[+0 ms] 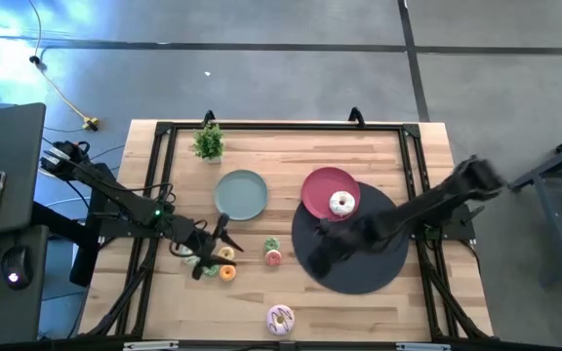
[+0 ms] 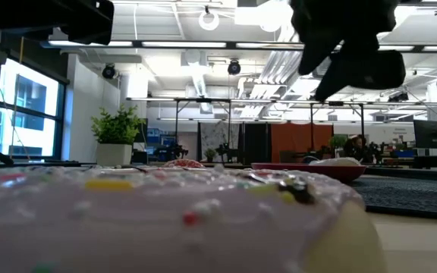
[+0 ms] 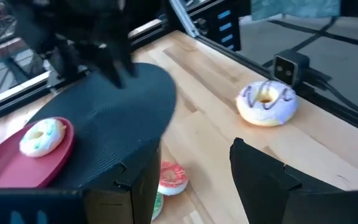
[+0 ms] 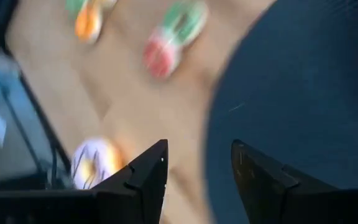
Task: Pick & Place donuts
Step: Put the large purple donut on the red plate
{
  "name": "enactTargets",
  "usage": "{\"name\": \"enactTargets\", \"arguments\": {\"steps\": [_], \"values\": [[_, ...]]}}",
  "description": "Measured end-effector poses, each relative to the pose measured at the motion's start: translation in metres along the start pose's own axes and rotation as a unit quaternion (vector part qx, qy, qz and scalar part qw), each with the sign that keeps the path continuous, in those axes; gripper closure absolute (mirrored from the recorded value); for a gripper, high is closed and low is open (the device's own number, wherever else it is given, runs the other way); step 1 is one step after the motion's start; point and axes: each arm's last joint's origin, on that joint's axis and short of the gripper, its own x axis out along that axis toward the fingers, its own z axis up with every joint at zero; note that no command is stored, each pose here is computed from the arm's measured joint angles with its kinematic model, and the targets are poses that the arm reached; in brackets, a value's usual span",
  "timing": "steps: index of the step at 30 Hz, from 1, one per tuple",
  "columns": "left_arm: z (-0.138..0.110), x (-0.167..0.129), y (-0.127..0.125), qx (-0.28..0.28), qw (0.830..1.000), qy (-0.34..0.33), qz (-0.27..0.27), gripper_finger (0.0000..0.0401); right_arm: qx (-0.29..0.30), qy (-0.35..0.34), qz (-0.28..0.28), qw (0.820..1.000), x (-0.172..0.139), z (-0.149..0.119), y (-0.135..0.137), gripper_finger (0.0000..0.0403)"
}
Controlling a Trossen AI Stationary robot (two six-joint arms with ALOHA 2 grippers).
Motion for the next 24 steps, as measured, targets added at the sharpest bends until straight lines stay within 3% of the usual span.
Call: {"name": "enactTargets", "arguments": {"steps": [6,12,17,24], "values": [[0.000,0.000,-0.001,0.002,1.000,-0.003,-0.023,0.0217,0.011,0.035,0.003,0.999,0.050,-0.019,0.041,0.0237],[-0.001,0.000,-0.004,0.002,0.998,-0.006,-0.070,0.0217,0.011,0.066,0.019,0.998,0.077,-0.039,0.073,0.0237],[-0.002,-0.001,-0.007,0.002,0.994,-0.010,-0.110,0.0217,-0.010,0.083,-0.015,0.996,0.093,-0.053,0.087,0.0237],[0.000,-0.002,-0.007,0.001,0.992,-0.019,-0.121,0.0217,-0.018,0.087,-0.040,0.995,0.113,-0.062,0.098,0.0237]]}}
